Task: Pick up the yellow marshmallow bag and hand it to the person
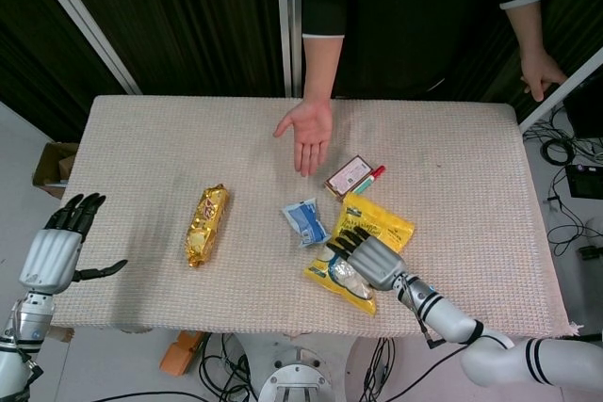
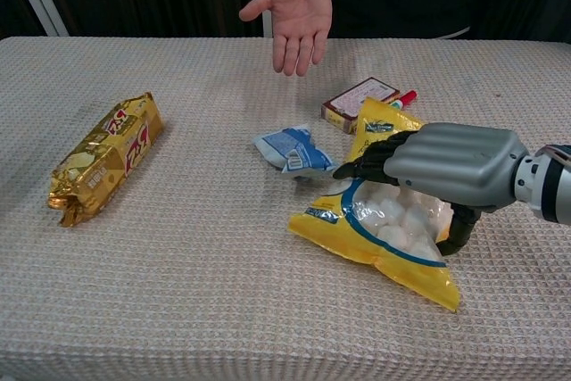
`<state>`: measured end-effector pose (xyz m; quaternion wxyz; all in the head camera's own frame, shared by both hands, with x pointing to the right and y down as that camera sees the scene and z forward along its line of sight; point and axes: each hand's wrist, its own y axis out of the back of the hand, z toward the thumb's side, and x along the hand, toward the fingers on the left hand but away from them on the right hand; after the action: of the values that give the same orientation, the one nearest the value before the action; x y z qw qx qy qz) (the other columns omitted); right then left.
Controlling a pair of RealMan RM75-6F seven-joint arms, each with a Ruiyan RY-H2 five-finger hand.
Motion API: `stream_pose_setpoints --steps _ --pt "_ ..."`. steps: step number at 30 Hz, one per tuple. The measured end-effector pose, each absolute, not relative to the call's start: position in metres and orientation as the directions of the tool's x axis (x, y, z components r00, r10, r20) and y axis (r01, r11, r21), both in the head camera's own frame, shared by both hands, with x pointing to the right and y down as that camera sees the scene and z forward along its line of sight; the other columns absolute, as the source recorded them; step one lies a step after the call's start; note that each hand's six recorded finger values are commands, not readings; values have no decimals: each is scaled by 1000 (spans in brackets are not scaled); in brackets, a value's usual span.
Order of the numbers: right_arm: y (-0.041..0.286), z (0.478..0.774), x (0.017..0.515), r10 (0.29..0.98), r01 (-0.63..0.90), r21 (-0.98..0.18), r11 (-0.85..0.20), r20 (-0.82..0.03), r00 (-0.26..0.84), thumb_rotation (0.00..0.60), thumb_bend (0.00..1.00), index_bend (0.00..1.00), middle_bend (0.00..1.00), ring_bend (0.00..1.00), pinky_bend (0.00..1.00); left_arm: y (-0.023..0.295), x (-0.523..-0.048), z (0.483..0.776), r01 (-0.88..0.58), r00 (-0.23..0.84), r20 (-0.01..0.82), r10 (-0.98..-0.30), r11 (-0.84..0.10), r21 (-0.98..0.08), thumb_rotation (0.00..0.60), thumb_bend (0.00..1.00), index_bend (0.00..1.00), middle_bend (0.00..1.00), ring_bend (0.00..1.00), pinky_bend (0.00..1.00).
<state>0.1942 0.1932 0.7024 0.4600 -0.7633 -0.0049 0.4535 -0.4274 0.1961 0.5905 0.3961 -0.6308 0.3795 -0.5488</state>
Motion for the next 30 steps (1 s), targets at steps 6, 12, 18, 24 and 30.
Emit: stream_pose_setpoints --steps 6,12,18,24,30 --pt "188 695 193 470 -366 -775 -515 -613 636 600 203 969 846 766 886 197 -429 591 -39 107 396 -912 -402 -915 311 0 36 65 66 209" --pt "181 682 198 532 -303 -833 -462 -534 657 600 242 1000 926 843 965 197 -430 592 -37 104 397 -912 -403 -915 311 0 37 64 66 208" --pt "161 654 207 610 -224 -889 -399 -439 659 600 243 1000 930 848 970 196 -429 594 -41 109 397 -911 -403 -914 309 0 37 64 66 208" --pt "123 627 199 682 -158 -939 -307 -333 651 600 242 1000 930 848 970 195 -428 594 -40 118 393 -912 -400 -916 311 0 37 64 66 208" --pt "64 607 169 758 -91 -980 -175 -193 624 600 268 1000 930 849 970 194 -428 594 -41 120 393 -912 -400 -916 311 0 36 64 65 208"
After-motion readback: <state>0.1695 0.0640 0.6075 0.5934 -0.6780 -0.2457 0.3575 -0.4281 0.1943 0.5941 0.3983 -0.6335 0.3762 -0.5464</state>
